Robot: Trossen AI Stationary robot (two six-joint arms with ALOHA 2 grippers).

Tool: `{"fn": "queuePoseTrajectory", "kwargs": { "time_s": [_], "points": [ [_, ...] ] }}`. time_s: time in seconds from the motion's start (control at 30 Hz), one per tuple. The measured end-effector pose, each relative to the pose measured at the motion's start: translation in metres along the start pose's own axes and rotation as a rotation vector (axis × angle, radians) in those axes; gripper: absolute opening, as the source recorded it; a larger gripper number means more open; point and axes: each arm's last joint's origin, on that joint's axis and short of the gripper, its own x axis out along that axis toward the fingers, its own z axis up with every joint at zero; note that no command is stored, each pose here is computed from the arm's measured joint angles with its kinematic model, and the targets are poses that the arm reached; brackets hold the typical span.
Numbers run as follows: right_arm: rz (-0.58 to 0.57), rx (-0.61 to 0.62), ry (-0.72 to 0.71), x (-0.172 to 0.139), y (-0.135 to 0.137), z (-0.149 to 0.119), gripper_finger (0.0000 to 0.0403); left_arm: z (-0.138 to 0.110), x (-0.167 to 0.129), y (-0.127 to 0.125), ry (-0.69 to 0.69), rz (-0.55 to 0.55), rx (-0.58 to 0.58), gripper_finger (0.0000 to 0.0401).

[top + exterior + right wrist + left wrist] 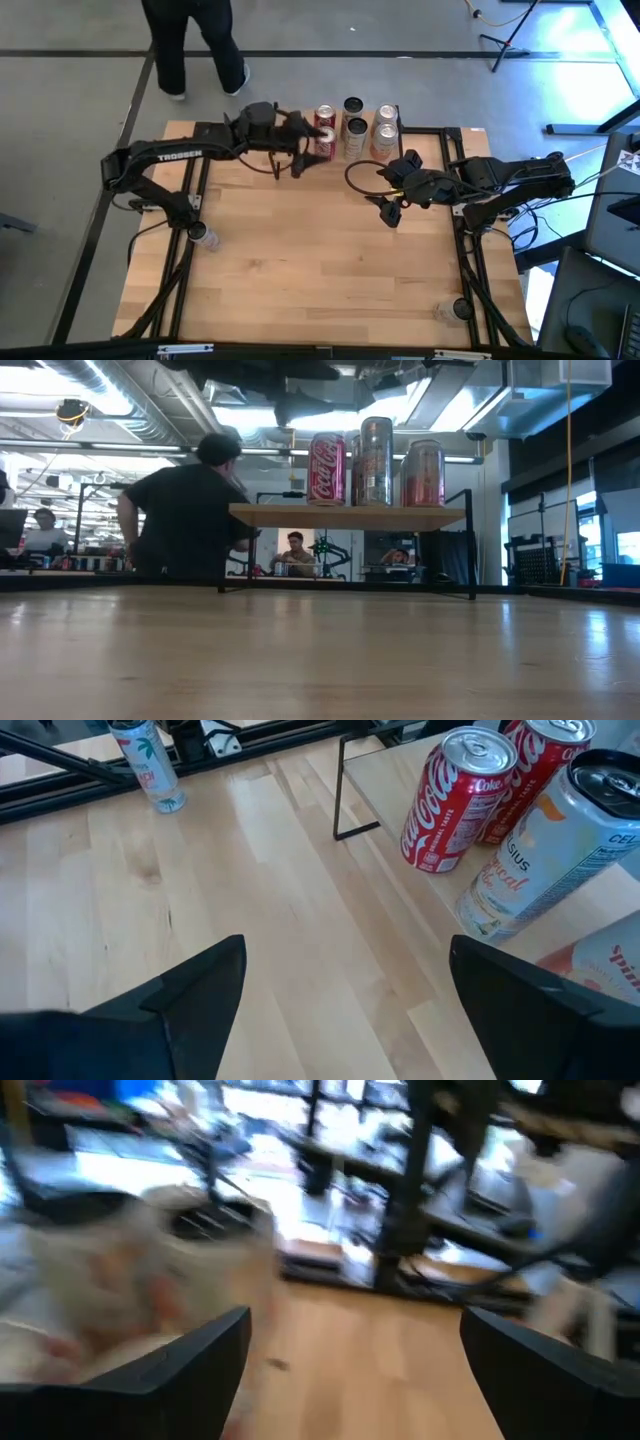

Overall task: Place canned beverage on shelf
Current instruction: Put the red soda can on the shelf aligned with the other red soda can

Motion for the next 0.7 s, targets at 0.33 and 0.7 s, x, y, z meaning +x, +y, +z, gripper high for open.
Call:
{"fn": "queuePoseTrajectory", "kwargs": {
  "time_s": [0.33, 0.7],
  "points": [
    [0.008, -0.023, 0.003, 0.000, 0.000, 0.000, 0.0337, -0.032, 0.029, -0.013, 0.154, 0.034, -0.005, 0.0343],
    [0.006, -0.026, 0.006, 0.000, 0.000, 0.000, 0.0337, -0.035, 0.031, -0.005, 0.164, 0.122, 0.000, 0.0343]
  ]
}}
